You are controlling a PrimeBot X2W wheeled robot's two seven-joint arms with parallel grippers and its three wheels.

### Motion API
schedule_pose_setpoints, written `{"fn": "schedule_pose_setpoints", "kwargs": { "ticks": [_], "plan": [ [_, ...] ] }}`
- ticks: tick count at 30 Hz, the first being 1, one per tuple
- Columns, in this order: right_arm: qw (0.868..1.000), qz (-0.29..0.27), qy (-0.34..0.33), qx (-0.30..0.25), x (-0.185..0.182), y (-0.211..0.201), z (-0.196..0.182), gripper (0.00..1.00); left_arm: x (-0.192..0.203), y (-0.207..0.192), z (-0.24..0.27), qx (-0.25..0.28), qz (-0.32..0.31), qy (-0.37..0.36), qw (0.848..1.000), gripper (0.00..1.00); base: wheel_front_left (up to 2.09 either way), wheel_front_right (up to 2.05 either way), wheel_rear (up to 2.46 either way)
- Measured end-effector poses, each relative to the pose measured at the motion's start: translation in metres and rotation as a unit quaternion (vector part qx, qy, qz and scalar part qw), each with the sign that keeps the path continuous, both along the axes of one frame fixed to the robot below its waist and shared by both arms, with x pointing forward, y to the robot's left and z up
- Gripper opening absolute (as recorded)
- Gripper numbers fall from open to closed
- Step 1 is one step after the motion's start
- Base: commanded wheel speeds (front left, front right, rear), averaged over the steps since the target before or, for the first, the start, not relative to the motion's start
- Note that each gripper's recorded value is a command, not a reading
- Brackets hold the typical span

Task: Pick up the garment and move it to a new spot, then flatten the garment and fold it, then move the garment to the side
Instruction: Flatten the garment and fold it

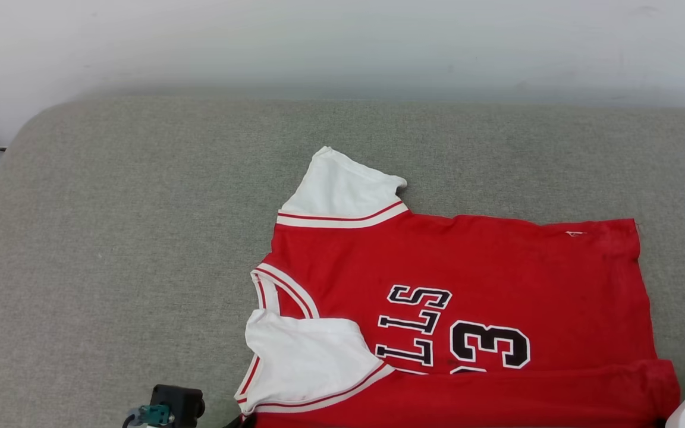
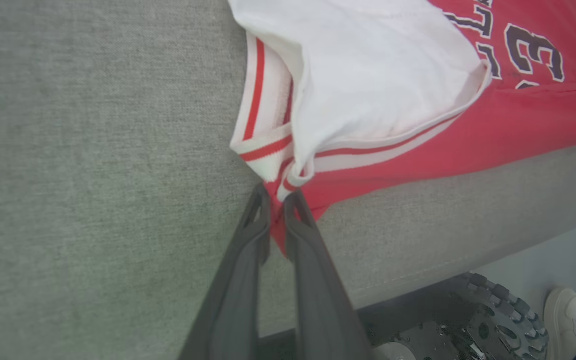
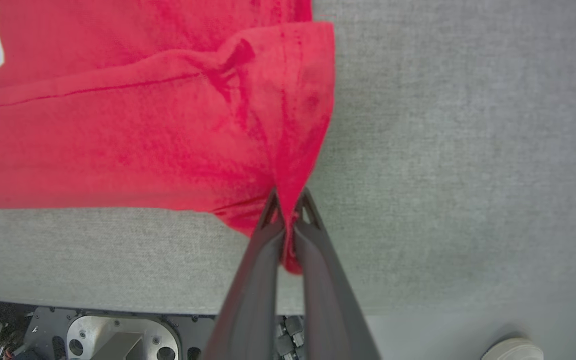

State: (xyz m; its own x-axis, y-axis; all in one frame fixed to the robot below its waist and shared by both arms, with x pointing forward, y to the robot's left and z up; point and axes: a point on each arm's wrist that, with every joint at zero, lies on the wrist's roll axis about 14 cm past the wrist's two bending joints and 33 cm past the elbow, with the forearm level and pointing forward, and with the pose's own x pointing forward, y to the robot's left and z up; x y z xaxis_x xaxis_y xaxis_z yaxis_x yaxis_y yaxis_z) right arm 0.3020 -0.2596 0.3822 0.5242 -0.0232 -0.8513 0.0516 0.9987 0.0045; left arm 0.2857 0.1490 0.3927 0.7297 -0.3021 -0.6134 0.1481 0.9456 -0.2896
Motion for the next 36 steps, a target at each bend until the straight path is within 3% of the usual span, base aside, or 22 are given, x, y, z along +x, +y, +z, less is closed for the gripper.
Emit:
{"fn": "schedule_pose_setpoints", "kwargs": {
  "ticks": [1, 2, 3, 4, 8, 13, 20, 26, 31, 36],
  "plan": [
    [1.0, -0.002, 0.002, 0.003, -0.002, 0.001, -0.001, 0.0, 0.0, -0.001, -0.001, -0.001, 0.0, 0.001, 1.0, 0.0, 0.0, 0.0, 0.0],
    [1.0, -0.004, 0.002, 0.005, -0.003, 0.002, -0.003, 0.18, 0.0, -0.002, -0.002, -0.002, 0.0, 0.002, 1.0, 0.39, 0.0, 0.0, 0.0],
    [1.0, -0.005, -0.002, 0.004, -0.002, 0.001, -0.003, 0.79, 0.0, -0.002, -0.003, -0.001, 0.0, 0.004, 1.0, 0.93, 0.0, 0.0, 0.0],
    [1.0, -0.006, -0.007, 0.001, -0.002, 0.001, -0.003, 1.0, 0.0, -0.002, -0.004, 0.001, 0.0, 0.004, 1.0, 1.0, 0.0, 0.0, 0.0],
    [0.999, -0.012, -0.039, 0.004, 0.007, 0.001, 0.001, 1.0, 0.01, 0.002, 0.002, 0.009, 0.004, -0.021, 1.0, 1.0, 0.0, 0.0, 0.0],
    [0.99, -0.011, -0.142, 0.002, 0.041, 0.001, 0.035, 1.0, 0.035, 0.007, 0.03, 0.008, 0.023, -0.104, 0.994, 1.0, 0.0, 0.0, 0.0],
    [0.953, 0.023, -0.302, 0.012, 0.078, 0.022, 0.094, 1.0, 0.068, 0.015, 0.091, 0.007, 0.054, -0.267, 0.962, 1.0, 0.0, 0.0, 0.0],
    [0.916, 0.04, -0.4, 0.008, 0.089, 0.035, 0.126, 1.0, 0.077, 0.009, 0.12, -0.008, 0.059, -0.337, 0.94, 1.0, 0.0, 0.0, 0.0],
    [0.899, 0.046, -0.435, 0.02, 0.093, 0.047, 0.13, 1.0, 0.086, 0.005, 0.137, -0.014, 0.056, -0.371, 0.927, 1.0, 0.0, 0.0, 0.0],
    [0.892, 0.042, -0.45, 0.019, 0.1, 0.049, 0.129, 1.0, 0.094, -0.004, 0.133, -0.012, 0.032, -0.377, 0.925, 1.0, 0.0, 0.0, 0.0]
  ]
}}
